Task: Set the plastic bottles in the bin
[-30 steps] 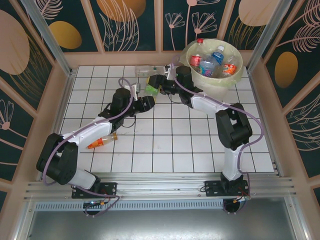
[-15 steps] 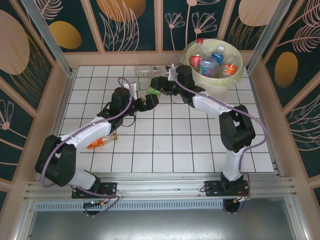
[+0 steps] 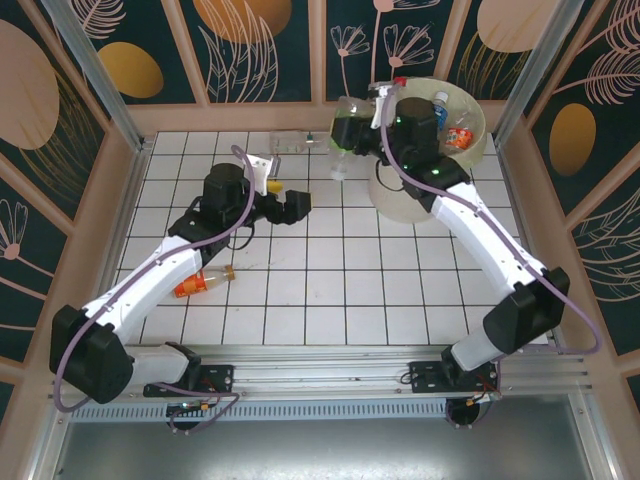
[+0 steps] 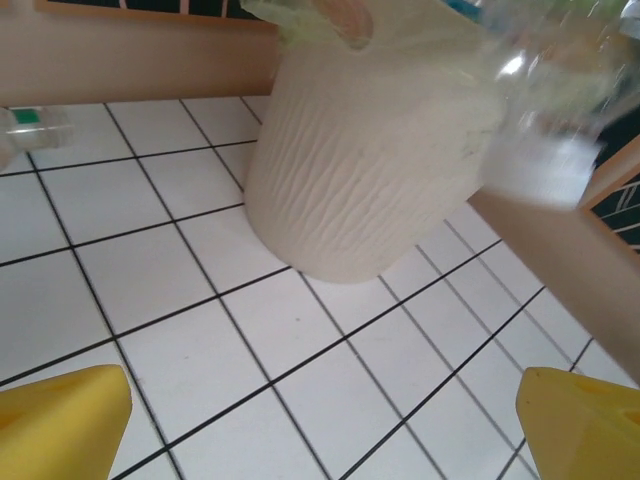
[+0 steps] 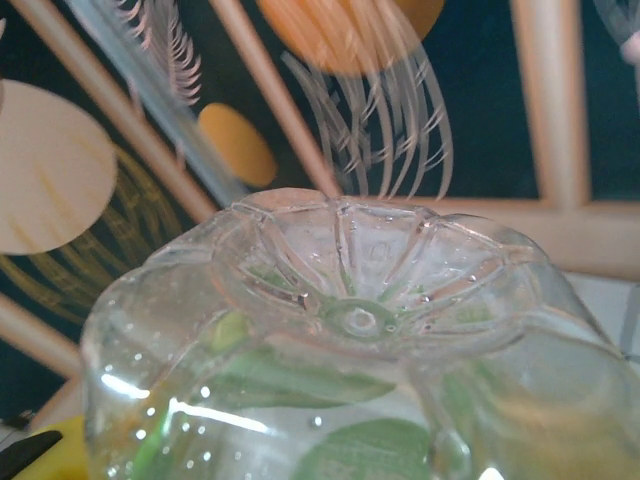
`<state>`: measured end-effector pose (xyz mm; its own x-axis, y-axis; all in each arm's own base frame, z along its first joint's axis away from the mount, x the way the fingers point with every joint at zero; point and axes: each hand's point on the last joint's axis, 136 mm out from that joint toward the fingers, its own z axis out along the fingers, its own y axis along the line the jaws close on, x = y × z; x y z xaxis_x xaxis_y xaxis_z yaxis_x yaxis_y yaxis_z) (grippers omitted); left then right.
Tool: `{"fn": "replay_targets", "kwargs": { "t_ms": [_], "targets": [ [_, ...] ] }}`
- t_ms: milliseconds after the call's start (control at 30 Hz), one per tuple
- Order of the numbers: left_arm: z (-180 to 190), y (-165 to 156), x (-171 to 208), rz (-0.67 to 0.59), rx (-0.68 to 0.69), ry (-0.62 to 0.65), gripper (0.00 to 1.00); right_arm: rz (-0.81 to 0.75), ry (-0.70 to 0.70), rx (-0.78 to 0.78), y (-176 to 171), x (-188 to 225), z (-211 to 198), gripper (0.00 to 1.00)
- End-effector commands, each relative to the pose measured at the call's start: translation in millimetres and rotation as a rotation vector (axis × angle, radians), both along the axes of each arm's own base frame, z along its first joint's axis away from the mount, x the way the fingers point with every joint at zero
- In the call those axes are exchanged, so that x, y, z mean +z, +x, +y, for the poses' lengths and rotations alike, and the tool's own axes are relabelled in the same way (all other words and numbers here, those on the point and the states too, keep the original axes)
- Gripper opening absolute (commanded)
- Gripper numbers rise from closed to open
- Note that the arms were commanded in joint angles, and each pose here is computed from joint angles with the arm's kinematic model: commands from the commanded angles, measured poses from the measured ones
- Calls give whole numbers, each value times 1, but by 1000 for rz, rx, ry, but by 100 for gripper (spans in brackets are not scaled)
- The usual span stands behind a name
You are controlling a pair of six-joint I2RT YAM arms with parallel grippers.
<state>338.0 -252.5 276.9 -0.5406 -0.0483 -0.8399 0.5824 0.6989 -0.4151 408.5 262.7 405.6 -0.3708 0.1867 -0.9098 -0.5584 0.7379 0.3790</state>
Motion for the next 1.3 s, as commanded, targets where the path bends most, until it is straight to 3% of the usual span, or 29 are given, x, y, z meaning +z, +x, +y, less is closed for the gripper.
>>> {"fn": "replay_targets", "kwargs": {
  "t_ms": [0,333,667,1000,1267],
  "targets": [
    [7,-8,-3,-22,-19,94,99,-113,-165,-213,9,21,-50,49],
    [8,-10,-5,-43,-22,90,99,-163,-218,-570,30,52,-178,49],
    [7,-7,-13,-16,-9,85,99,-124,-266,-742,64,39,-235,49],
    [7,-4,-20,7,2,87,99,-1,-307,-705,99,-19,-242,49],
    [5,-3,-26,19,1,93,99,79,-262,-576,78,-60,-220,51]
  ]
}}
